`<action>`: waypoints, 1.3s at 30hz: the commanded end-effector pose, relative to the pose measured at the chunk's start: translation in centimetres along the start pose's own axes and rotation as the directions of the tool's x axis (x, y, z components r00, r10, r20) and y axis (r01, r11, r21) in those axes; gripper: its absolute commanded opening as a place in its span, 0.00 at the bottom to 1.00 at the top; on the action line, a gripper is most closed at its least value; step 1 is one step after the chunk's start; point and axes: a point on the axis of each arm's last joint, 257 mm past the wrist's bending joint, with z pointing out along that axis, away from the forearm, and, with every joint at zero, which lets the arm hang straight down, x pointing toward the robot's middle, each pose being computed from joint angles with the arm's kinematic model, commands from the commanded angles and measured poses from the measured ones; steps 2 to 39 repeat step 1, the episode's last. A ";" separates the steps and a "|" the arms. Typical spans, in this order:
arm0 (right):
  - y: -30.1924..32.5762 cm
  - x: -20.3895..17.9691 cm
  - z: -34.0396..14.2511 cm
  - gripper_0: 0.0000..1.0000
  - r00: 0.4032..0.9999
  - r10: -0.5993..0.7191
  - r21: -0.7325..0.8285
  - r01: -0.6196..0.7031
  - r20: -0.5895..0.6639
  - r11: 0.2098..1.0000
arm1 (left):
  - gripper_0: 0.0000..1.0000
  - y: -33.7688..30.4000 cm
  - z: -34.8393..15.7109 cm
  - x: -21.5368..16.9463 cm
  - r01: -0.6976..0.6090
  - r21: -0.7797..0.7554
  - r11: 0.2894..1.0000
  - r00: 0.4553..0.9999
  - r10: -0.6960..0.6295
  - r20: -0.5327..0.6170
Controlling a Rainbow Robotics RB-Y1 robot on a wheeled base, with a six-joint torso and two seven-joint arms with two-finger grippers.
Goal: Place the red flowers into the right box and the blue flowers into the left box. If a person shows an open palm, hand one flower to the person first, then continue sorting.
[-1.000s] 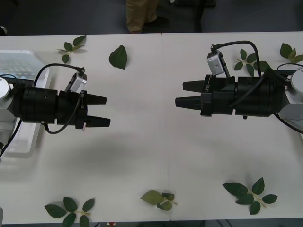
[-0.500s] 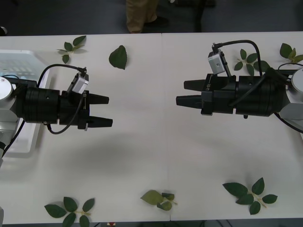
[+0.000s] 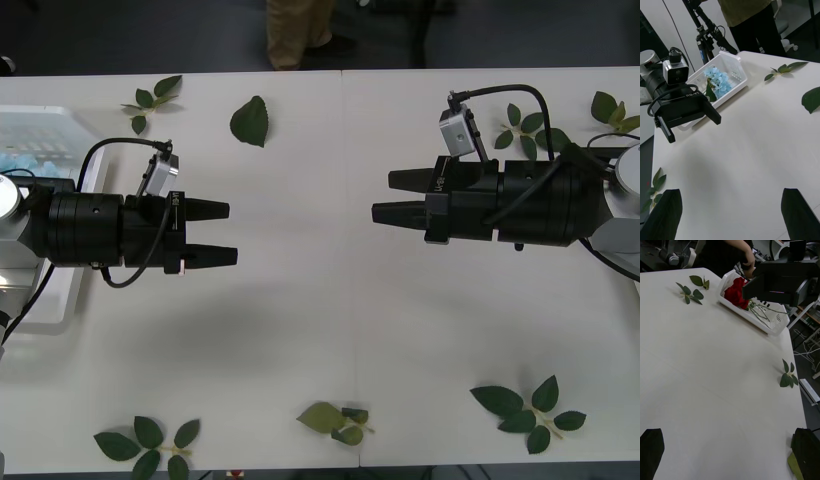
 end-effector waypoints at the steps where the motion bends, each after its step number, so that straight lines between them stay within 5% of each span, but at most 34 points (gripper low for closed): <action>1: -0.9 -1.4 -0.9 0.77 0.998 -0.065 0.021 0.066 -0.007 0.998 | 1.00 -1.0 1.1 0.7 0.035 0.022 0.999 0.999 -0.035 0.004; 39: -0.9 -1.4 -0.9 0.77 0.998 -0.065 0.021 0.066 -0.007 0.998 | 1.00 -1.0 1.1 0.7 0.035 0.022 0.999 0.999 -0.035 0.004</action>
